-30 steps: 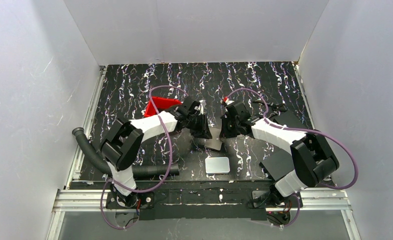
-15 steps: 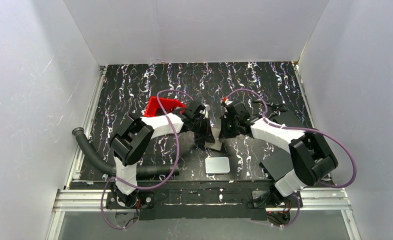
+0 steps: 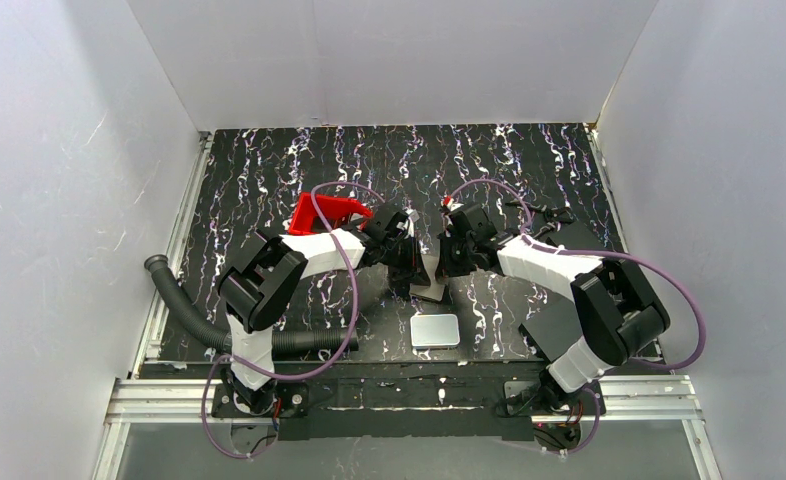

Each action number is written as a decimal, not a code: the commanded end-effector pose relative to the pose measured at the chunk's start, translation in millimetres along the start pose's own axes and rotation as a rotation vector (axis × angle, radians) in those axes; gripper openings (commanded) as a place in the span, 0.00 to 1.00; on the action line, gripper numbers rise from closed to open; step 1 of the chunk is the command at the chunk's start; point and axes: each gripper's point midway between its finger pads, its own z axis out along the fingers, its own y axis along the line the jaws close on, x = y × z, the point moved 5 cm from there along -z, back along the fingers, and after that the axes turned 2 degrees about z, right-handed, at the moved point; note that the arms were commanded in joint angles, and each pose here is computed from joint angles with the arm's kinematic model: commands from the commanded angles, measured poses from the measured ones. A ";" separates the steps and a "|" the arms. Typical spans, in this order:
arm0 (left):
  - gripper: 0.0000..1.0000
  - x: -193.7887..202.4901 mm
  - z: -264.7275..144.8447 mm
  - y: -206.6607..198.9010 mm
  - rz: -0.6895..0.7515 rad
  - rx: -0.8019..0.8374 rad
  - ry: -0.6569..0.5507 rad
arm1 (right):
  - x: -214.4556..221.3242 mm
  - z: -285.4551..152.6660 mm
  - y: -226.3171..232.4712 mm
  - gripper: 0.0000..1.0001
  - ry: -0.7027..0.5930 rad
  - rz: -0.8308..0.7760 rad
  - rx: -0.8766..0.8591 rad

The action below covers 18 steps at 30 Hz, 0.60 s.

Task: Put the credit cards into the card holder
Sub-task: Close the card holder at the center of the board.

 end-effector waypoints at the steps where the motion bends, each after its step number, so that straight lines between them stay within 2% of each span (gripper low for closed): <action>1: 0.00 13.8 2.8 24.8 -0.017 -0.111 0.015 | -8.4 6.1 0.1 0.01 -0.022 -0.016 0.021; 13: 0.00 14.3 2.5 24.5 -0.020 -0.105 0.014 | 1.7 14.2 13.5 0.01 -0.004 -0.058 0.013; 16: 0.00 16.2 3.3 26.7 -0.024 -0.107 0.017 | 2.4 12.2 17.2 0.07 0.000 -0.058 -0.015; 18: 0.00 17.5 3.7 27.7 -0.024 -0.108 0.019 | 1.8 10.5 20.0 0.15 -0.002 -0.048 -0.032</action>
